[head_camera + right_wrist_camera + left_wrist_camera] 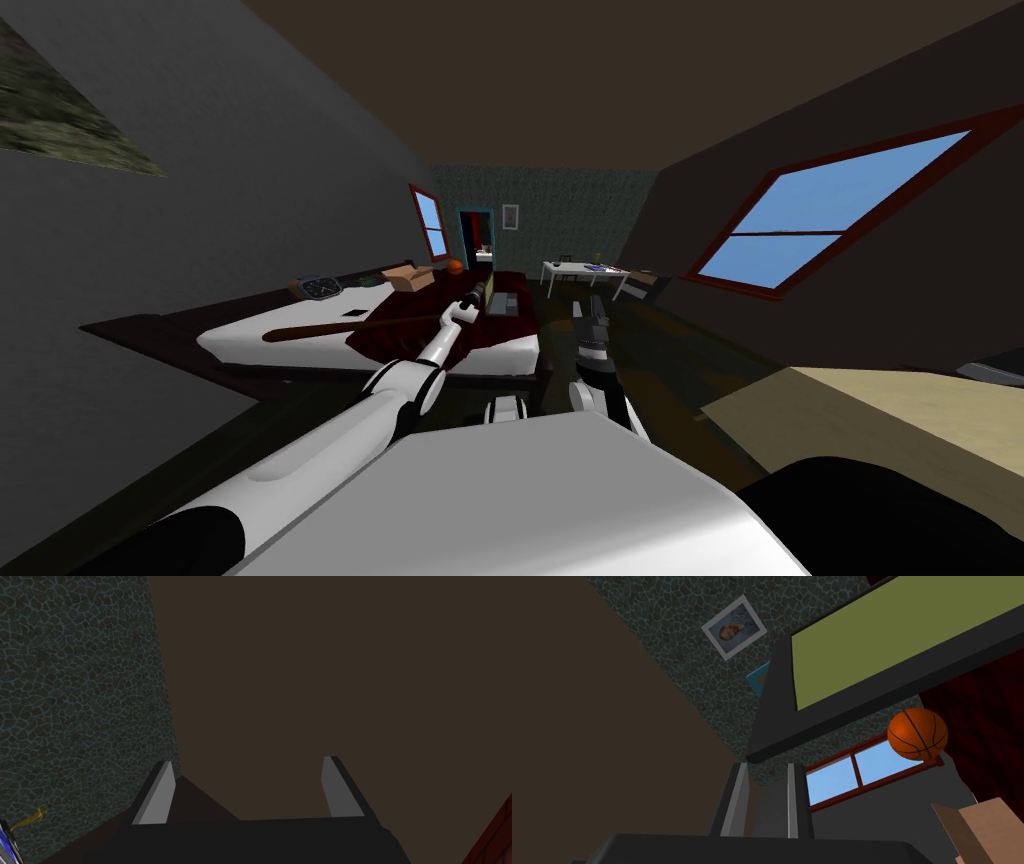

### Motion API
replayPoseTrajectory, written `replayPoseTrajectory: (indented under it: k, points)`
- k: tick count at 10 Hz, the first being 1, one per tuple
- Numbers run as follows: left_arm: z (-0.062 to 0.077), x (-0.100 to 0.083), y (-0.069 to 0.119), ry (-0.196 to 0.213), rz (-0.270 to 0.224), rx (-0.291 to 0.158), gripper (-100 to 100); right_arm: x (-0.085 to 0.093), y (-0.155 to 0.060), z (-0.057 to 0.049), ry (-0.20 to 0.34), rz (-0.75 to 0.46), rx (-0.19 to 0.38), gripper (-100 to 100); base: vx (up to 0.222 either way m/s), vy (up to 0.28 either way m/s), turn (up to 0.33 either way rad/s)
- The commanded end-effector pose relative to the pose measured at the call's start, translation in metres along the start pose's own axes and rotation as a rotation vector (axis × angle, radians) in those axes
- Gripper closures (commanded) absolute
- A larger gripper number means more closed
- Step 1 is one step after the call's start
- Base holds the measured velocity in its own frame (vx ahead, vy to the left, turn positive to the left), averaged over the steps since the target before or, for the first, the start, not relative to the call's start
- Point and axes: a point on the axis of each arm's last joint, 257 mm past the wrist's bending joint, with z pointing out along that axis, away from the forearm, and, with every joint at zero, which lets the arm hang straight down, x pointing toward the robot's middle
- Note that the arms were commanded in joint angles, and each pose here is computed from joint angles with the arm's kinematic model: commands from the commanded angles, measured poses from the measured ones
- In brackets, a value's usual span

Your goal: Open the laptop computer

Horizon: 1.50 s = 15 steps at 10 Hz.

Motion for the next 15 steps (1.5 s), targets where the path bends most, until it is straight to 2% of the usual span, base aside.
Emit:
replayPoseTrajectory:
  k: [1, 2, 3, 7, 8, 9, 11, 12, 13, 14, 15]
  points:
    - [-0.002, 0.01, 0.016, 0.024, 0.143, -0.034, 100, 0.0, 0.0, 0.0, 0.0, 0.0, 0.0, 0, -0.031, -0.131, -0.032]
    - [0.001, 0.0, 0.005, 0.006, 0.113, -0.011, 100, 0.0, 0.0, 0.0, 0.0, 0.0, 0.0, 0, -0.023, -0.058, -0.003]
    - [-0.003, 0.003, 0.019, 0.013, 0.203, -0.022, 100, 0.0, 0.0, 0.0, 0.0, 0.0, 0.0, 0, 0.008, -0.105, -0.025]
    - [-0.013, 0.007, 0.049, 0.033, 0.367, -0.045, 100, 0.0, 0.0, 0.0, 0.0, 0.0, 0.0, 0, 0.027, -0.147, 0.006]
    - [-0.013, 0.007, 0.049, 0.033, 0.367, -0.045, 100, 0.0, 0.0, 0.0, 0.0, 0.0, 0.0, 0, 0.006, -0.078, -0.031]
    - [-0.018, 0.01, 0.064, 0.046, 0.449, -0.056, 100, 0.0, 0.0, 0.0, 0.0, 0.0, 0.0, 0, 0.0, -0.095, 0.02]
    - [-0.024, 0.013, 0.08, 0.062, 0.531, -0.065, 100, 0.0, 0.0, 0.0, 0.0, 0.0, 0.0, 0, -0.002, -0.126, 0.012]
    - [-0.02, 0.009, 0.061, 0.051, 0.501, -0.034, 100, 0.0, 0.0, 0.0, 0.0, 0.0, 0.0, 0, -0.012, -0.077, 0.009]
    - [-0.03, -0.009, 0.084, 0.027, 0.535, -0.066, 100, 0.0, 0.0, 0.0, 0.0, 0.0, 0.0, 0, -0.014, -0.057, -0.3]
    - [-0.038, -0.029, 0.098, -0.003, 0.558, -0.087, 100, 0.0, 0.0, 0.0, 0.0, 0.0, 0.0, 0, -0.028, -0.074, -0.426]
    - [-0.042, -0.027, 0.108, 0.003, 0.565, -0.101, 100, 0.0, 0.0, 0.0, 0.0, 0.0, 0.0, 0, -0.007, -0.057, -0.133]
